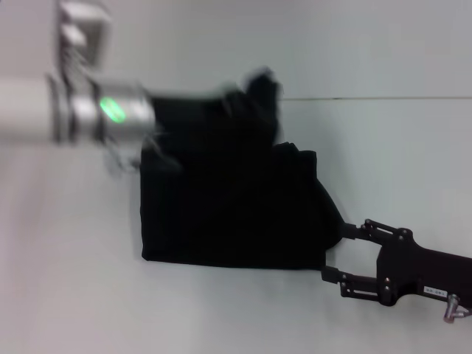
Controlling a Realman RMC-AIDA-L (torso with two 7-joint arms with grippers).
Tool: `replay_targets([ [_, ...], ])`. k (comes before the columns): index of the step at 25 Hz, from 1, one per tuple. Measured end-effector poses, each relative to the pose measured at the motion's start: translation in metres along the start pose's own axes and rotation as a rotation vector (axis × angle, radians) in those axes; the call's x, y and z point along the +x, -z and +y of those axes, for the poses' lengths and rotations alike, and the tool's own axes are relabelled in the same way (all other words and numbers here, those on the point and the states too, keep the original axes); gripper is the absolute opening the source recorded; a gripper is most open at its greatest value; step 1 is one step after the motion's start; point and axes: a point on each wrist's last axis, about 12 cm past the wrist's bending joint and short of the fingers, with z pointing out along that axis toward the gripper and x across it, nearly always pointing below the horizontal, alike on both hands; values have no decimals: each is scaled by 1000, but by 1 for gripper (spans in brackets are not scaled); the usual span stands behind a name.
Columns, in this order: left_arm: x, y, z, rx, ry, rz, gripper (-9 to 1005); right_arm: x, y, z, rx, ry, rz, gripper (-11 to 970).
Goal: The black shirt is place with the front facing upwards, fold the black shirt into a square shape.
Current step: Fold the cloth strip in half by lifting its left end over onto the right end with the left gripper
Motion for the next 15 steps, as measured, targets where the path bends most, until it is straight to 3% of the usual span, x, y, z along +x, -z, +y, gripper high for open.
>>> replay_targets([
  [4,48,-32,17,2,57,78,42,2,-3,0,28,-30,-14,868],
  [7,71,-40,28,27,105,96,42,4,-6,-4,76,-61,-24,869],
  [15,79,-44,29,76,77,55,43,7,-8,-9,130,-84,-19,869],
])
